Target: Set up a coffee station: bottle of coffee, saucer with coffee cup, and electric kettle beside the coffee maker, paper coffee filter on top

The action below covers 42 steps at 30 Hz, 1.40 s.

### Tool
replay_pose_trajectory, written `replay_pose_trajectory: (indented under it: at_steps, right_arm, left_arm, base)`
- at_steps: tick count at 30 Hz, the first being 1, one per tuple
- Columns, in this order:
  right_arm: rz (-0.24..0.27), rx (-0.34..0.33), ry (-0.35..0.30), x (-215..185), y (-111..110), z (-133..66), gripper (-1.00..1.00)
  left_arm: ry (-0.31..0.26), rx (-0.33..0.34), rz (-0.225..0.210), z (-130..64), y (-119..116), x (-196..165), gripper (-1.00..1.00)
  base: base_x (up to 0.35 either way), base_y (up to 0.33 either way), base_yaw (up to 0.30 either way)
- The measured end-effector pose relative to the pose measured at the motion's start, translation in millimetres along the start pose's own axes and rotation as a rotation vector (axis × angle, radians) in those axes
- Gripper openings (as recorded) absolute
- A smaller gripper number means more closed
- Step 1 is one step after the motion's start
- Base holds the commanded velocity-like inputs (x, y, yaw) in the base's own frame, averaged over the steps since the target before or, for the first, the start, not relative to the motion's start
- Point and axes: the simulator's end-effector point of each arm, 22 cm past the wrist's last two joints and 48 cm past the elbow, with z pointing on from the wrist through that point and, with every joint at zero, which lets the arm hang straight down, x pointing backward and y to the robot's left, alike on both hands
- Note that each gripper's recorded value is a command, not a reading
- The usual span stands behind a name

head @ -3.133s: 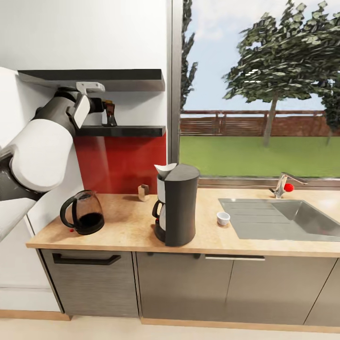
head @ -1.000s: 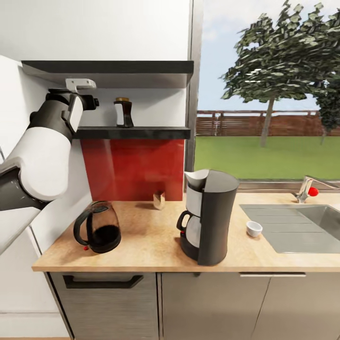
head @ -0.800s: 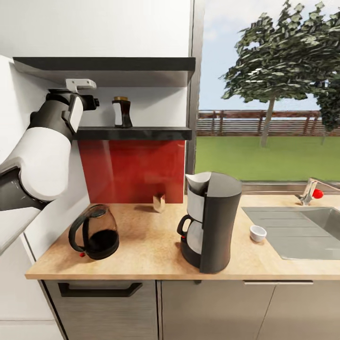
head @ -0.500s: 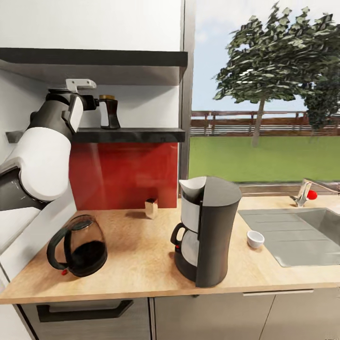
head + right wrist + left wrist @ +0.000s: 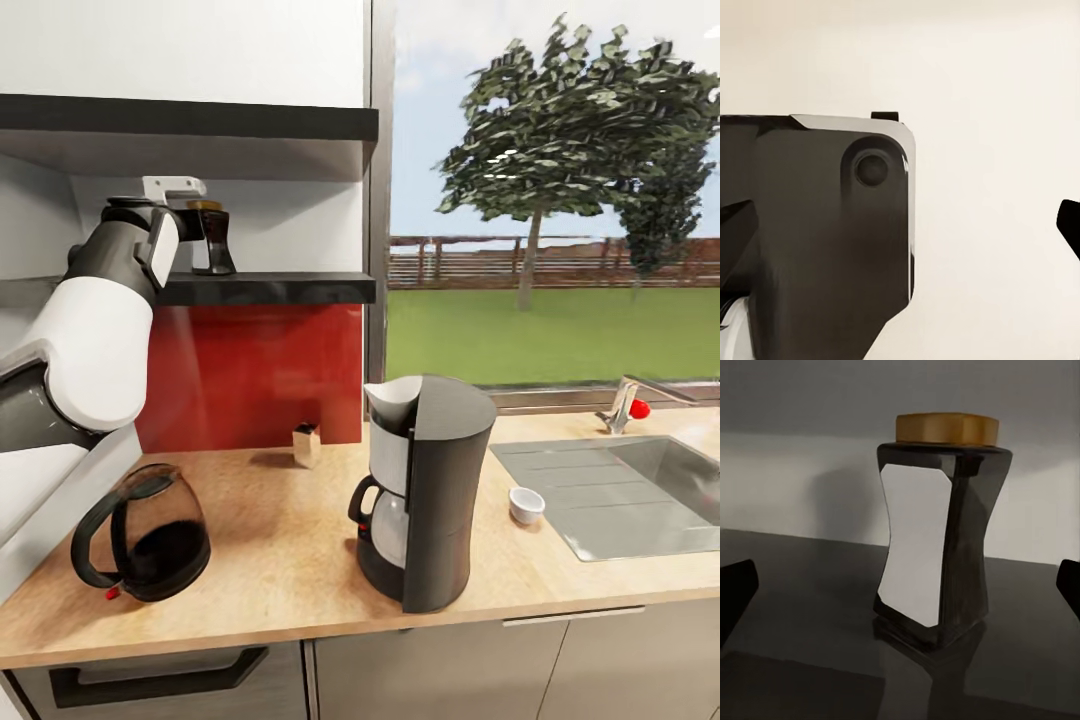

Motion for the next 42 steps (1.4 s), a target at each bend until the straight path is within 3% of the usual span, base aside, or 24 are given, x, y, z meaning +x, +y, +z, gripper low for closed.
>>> replay_pose_trajectory:
  at_steps: [42]
  right_arm:
    - [0.0,-0.001,0.001,0.3,0.9,0.0,1.0]
  left_arm:
    - [0.015,-0.01,0.004,2.9,6.6,11.7,1.0]
  base:
    - [0.103,0.0,0.0]
